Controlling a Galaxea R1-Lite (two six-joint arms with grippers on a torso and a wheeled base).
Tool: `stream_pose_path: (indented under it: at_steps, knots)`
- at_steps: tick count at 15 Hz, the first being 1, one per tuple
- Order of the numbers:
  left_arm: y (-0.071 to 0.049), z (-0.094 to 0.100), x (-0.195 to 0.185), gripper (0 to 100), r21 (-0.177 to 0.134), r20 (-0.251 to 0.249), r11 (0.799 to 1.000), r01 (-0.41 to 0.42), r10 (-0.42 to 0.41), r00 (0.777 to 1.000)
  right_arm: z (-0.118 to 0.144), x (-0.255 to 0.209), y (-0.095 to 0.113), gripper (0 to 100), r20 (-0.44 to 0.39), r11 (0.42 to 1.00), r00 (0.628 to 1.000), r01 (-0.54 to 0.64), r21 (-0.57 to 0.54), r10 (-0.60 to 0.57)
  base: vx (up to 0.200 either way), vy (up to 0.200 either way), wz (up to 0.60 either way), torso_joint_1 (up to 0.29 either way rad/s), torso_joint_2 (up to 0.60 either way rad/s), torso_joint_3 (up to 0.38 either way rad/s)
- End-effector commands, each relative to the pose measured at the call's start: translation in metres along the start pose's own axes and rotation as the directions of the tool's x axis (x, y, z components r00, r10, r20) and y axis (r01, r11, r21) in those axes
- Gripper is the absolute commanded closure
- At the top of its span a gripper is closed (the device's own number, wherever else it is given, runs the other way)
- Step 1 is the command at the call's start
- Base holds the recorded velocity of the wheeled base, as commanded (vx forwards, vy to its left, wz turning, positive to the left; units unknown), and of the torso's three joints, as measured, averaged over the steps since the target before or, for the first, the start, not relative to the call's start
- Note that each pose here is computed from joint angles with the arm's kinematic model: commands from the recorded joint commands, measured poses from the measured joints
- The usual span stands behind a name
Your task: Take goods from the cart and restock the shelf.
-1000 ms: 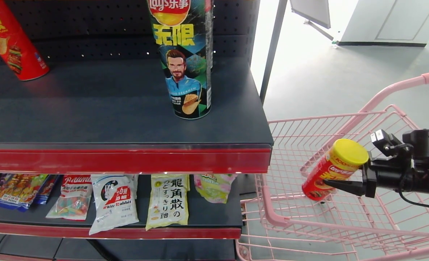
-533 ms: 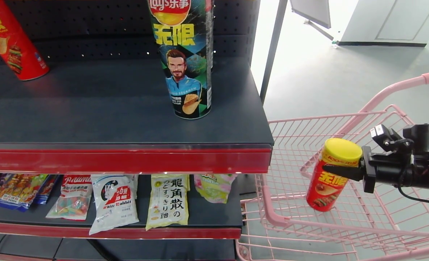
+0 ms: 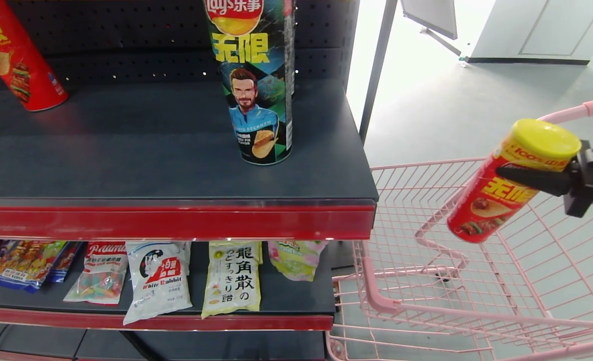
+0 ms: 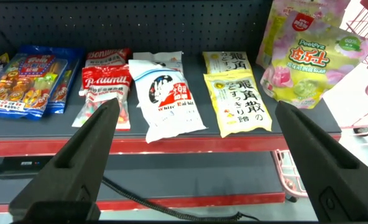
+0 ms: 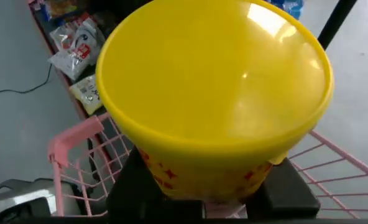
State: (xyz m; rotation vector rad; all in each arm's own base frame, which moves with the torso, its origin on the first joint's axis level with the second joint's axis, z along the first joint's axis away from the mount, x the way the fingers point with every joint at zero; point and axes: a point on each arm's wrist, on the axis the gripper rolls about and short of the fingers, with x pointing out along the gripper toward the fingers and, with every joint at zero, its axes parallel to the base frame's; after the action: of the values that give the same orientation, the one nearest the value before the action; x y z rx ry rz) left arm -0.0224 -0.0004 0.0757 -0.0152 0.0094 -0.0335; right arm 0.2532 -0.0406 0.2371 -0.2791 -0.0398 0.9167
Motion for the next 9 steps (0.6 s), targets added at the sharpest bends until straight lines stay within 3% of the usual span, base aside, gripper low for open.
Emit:
stream_pose_path:
  at_steps: [1,2,5,9]
  knots:
    - [0.0,0.0,0.0,0,0.0,0.0,1.0,0.0,0.0,1.0,0.053,-0.028,0.055,100,0.079,0.993,0.997,0.002,-0.12,0.007,0.0,0.0,0.0,0.0,0.0,0.0]
    - [0.0,0.0,0.0,0,0.0,0.0,1.0,0.0,0.0,1.0,0.054,-0.026,0.066,100,0.081,0.995,0.996,-0.025,-0.093,0.032,0.0,0.0,0.0,0.0,0.0,0.0]
    - [0.0,0.0,0.0,0,0.0,0.0,1.0,0.0,0.0,1.0,0.059,0.009,0.131,100,0.066,0.982,0.98,-0.19,0.004,0.189,0.0,0.0,0.0,0.0,0.0,0.0]
    - [0.0,0.0,0.0,0,0.0,0.0,1.0,0.0,0.0,1.0,0.029,0.021,0.155,100,-0.027,0.971,0.972,-0.229,0.074,0.231,0.0,0.0,0.0,0.0,0.0,0.0]
